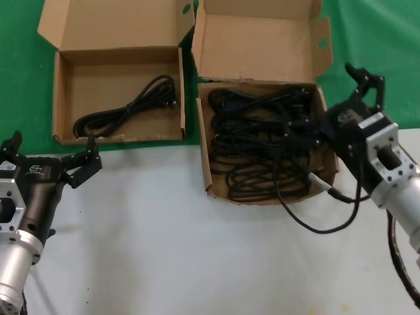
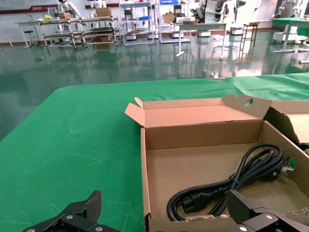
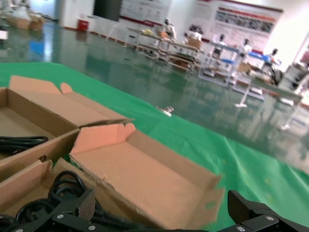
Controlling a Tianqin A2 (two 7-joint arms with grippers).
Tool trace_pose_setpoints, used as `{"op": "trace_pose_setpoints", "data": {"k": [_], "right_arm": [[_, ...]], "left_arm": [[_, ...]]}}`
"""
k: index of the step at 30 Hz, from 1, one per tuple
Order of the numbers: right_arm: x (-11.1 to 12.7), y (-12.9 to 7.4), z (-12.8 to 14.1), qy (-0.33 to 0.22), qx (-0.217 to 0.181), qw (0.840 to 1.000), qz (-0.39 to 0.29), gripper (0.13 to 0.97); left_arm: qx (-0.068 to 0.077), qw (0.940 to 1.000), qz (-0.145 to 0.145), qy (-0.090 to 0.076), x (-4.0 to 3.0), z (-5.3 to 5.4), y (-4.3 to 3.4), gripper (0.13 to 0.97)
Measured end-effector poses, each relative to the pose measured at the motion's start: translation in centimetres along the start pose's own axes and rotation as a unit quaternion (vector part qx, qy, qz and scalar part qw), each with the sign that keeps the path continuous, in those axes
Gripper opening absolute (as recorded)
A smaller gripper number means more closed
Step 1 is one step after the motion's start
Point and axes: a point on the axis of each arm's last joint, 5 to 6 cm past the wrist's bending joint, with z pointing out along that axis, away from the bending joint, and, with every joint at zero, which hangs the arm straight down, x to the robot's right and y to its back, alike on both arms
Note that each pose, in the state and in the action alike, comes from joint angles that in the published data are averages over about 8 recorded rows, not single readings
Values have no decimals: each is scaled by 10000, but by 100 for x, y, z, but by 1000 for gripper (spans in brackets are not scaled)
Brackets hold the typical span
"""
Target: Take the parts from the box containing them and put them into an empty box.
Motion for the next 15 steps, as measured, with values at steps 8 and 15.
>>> {"op": "trace_pose_setpoints", "data": {"k": [8, 15], "right_arm": [[-60, 137, -205, 237, -277, 9976, 585, 966], [-108, 247, -393, 469, -511, 9916, 1087, 966]], "left_arm": [[-1, 10000, -1, 1, 1, 0, 0, 919], [-1, 10000, -2, 1, 3, 0, 1, 963]]}}
